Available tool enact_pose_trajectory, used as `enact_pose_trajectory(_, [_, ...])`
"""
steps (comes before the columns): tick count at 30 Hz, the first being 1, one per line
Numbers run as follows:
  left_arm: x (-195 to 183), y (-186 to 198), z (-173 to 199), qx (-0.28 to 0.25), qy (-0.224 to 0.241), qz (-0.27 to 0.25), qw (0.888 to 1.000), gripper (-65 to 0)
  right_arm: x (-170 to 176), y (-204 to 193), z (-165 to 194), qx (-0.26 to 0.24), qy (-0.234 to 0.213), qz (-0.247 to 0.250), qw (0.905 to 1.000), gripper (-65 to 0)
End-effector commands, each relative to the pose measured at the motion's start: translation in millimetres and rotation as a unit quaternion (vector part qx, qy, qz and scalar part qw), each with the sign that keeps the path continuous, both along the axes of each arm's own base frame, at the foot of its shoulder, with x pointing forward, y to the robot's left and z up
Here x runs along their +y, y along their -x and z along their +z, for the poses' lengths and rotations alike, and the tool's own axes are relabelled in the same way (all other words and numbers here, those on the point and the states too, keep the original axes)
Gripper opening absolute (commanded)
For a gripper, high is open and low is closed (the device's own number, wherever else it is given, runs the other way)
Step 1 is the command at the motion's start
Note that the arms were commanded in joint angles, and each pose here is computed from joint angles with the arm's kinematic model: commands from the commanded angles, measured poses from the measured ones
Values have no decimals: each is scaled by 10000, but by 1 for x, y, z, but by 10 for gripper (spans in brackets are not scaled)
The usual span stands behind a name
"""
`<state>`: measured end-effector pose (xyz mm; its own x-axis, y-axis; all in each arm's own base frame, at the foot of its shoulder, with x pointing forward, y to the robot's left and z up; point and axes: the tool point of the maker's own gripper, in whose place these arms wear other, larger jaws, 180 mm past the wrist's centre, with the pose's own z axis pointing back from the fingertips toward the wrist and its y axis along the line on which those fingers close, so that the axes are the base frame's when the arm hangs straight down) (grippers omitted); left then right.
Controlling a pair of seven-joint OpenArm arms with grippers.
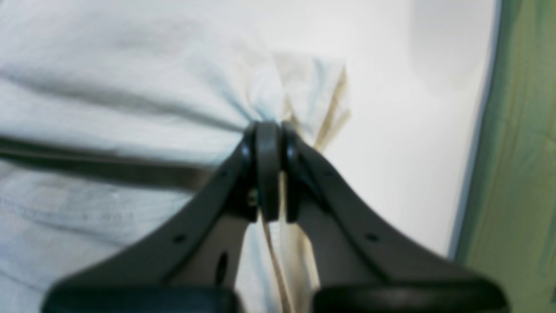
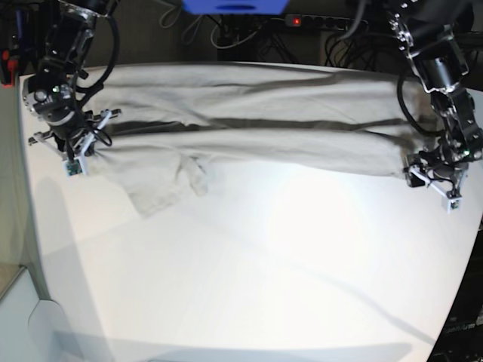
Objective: Layout the t-shirt on the table in an organized manner, then fold the t-shirt properly
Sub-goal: 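Lower the folded hem and smooth the strip with both grippers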
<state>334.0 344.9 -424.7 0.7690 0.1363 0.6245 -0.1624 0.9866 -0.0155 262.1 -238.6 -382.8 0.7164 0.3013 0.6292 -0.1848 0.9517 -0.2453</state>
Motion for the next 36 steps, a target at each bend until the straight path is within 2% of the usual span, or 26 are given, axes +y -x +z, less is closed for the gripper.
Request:
enact_pose_trajectory(1, [9,-9,13,-223,-92,27,9997,-341,0,-9,12,-223,39,99,9997,-650])
enact_pose_trajectory(7, [-1,-8,6,-244,20,18,9997,-608,0,-9,11,-215,33,96,9997,-650])
enact_pose_trajectory(9, [-1,-8,6,-235,14,20,9997,-650,0,-9,11,-215,33,96,9997,-650])
enact_pose_trajectory(14, [0,-14,34,-289,-216,-76,9993,-646,0,-9,11,-215,33,96,9997,-650])
enact_pose_trajectory(20, [-3,7,72,-89,-779,-293,9965,-646,0,-9,11,-215,33,96,9997,-650])
enact_pose_trajectory(24, [-14,30,79,166,-957,-392,9945,-646,0,-9,11,-215,33,96,9997,-650])
enact_pose_trajectory(28, [-18,54,75,389,-1108,-481,9919,-646,0,-8,11,-208,34,88,9997,-650])
enact_pose_trajectory(36, [-15,83,42,693,-1000,-515,9912,-646,-2,-7,11,-208,38,66,9998,-650])
